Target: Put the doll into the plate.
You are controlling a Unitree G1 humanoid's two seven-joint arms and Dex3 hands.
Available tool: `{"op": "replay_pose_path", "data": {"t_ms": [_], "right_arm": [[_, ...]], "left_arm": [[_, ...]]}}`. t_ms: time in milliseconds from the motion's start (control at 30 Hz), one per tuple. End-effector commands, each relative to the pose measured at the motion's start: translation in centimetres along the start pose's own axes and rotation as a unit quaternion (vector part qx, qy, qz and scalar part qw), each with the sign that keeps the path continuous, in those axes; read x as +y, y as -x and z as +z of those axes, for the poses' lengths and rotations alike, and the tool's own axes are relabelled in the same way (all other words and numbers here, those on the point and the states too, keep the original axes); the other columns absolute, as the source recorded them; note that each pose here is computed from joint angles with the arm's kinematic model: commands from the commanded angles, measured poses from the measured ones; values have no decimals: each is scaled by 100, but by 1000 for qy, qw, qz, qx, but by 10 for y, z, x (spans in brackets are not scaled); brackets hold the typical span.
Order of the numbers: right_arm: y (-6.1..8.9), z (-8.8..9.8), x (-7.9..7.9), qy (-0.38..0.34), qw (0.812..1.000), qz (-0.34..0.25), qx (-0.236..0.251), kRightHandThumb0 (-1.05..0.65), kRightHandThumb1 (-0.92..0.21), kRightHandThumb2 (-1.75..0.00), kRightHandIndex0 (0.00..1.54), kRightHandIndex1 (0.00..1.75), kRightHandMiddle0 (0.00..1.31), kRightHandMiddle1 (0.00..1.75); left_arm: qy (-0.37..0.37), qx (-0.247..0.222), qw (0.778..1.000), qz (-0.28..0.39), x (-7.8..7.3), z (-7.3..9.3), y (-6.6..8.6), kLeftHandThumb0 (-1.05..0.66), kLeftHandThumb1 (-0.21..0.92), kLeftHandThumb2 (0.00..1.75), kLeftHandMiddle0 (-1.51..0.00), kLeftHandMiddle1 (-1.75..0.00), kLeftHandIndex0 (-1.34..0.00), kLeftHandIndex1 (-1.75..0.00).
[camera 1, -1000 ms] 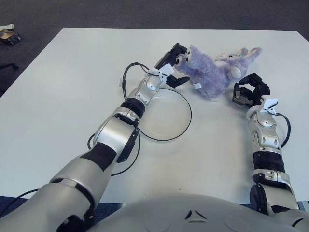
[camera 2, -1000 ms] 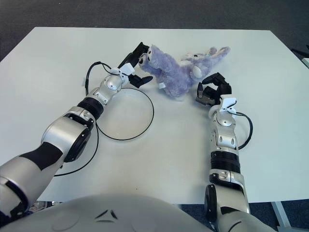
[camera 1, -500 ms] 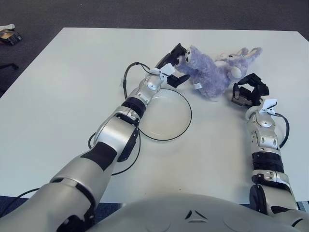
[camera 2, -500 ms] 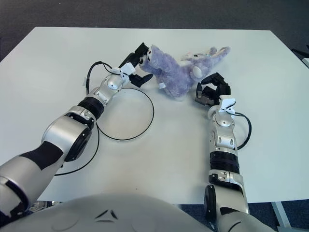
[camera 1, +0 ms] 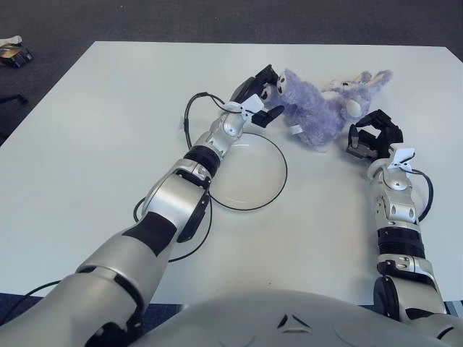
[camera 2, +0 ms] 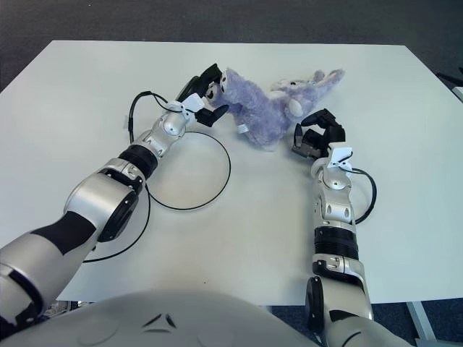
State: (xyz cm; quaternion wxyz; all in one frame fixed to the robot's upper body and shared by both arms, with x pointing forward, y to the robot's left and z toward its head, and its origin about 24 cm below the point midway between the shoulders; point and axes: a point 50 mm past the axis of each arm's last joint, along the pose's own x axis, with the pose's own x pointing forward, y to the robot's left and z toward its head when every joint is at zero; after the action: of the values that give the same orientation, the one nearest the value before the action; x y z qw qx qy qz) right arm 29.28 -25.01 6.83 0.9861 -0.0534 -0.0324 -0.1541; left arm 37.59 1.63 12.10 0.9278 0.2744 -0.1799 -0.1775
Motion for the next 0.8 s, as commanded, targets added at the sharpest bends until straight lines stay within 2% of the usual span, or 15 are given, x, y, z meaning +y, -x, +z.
{"op": "replay_pose_path", "data": {"t_ms": [0,533,767], "right_arm": [[4,-8,-1,2,1000,-2,16,-47,-36,-126,102,175,58,175],[4,-3,-5,6,1000,-11,7,-47,-36,-126,103,175,58,175],[3,5,-12,31,999,-17,-26,-47,-36,-126,103,175,58,175]], "left_arm": [[-20,-8,1000,11,3,7,-5,0,28,122,-74,-154,-55,-152],[-73,-55,995,44,8,12,-3,0,27,120,-78,-150,-61,-146],[-93,-91,989,63,12,18,-3,0,23,124,-82,-149,-63,-144]]}}
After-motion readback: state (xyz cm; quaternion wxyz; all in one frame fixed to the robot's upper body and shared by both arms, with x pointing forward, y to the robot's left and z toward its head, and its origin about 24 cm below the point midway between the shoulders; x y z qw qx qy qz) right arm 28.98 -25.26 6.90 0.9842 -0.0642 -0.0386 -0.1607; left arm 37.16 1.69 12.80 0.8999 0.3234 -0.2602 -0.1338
